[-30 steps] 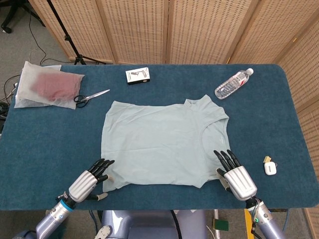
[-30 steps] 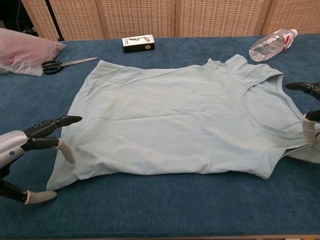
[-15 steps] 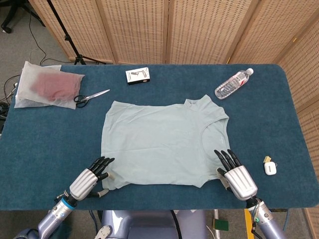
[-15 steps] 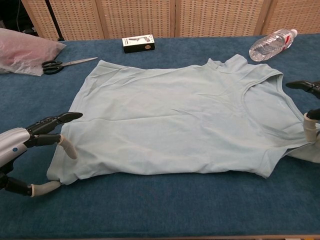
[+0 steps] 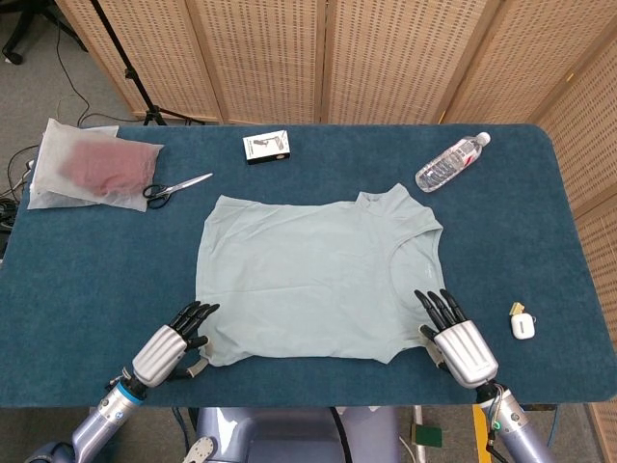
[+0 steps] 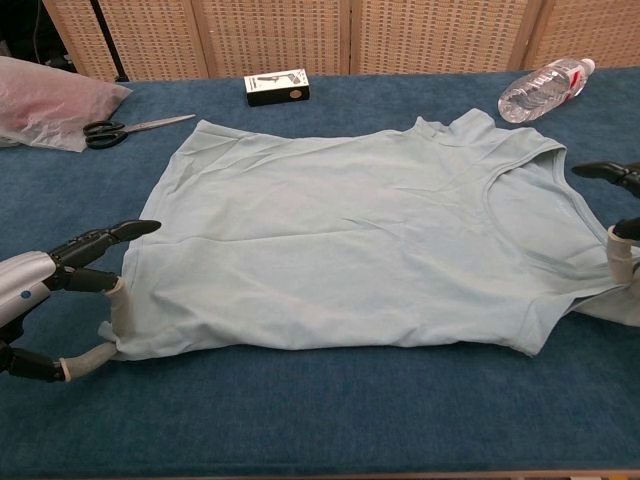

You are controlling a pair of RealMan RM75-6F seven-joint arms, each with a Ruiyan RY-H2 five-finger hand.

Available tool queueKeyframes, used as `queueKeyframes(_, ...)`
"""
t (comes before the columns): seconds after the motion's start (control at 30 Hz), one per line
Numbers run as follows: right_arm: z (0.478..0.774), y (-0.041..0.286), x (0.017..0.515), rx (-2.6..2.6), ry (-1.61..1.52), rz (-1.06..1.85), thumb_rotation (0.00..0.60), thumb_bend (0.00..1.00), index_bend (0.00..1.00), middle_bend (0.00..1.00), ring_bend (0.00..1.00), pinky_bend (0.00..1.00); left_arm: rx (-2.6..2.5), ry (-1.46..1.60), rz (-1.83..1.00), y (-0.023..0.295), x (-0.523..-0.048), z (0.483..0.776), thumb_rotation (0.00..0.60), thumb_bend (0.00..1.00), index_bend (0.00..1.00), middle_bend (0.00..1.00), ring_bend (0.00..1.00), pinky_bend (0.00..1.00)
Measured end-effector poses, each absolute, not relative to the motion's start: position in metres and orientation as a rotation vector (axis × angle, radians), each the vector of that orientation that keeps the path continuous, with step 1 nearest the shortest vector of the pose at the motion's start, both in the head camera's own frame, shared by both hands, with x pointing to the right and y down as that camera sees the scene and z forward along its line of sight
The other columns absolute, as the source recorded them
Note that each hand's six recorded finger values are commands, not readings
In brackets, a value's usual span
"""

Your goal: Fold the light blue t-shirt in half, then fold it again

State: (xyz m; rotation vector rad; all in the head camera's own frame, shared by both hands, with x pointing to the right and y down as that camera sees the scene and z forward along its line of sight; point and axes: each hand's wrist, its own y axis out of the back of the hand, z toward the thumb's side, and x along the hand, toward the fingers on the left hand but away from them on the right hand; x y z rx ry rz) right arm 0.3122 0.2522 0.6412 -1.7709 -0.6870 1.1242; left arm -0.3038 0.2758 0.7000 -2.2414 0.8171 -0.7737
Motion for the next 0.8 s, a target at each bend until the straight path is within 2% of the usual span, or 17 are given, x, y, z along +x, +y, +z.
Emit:
queueKeyframes(0.27,0.6417,0.2521,0.3124,-1.771,-0.687,1.127,0.6,0.57,0.68,0.0,0.0,0.0,-2.233,0.821,-0.782,0.2742,-0.3049,0.7003,0.6,0.43,0.7,0.0,0.0,0.0)
queueKeyframes(0.53,0.6417,0.2513,0.3129,-1.77,-0.69,1.128,0.6,0.57,0.68,0.0,0.0,0.0,-2.241,0.821,-0.792,0.2724,-0.3054,0.6998,0.6,0.67,0.73,0.0,0.0,0.0)
queueKeyframes(0.8,0.6388,0.2494,0.3136,-1.783,-0.708,1.121,0.6,0.57,0.68,0.0,0.0,0.0,-2.244,0.814,-0.796,0.2699,-0.3048,0.697,0.6,0.77,0.76,0.0,0.0,0.0)
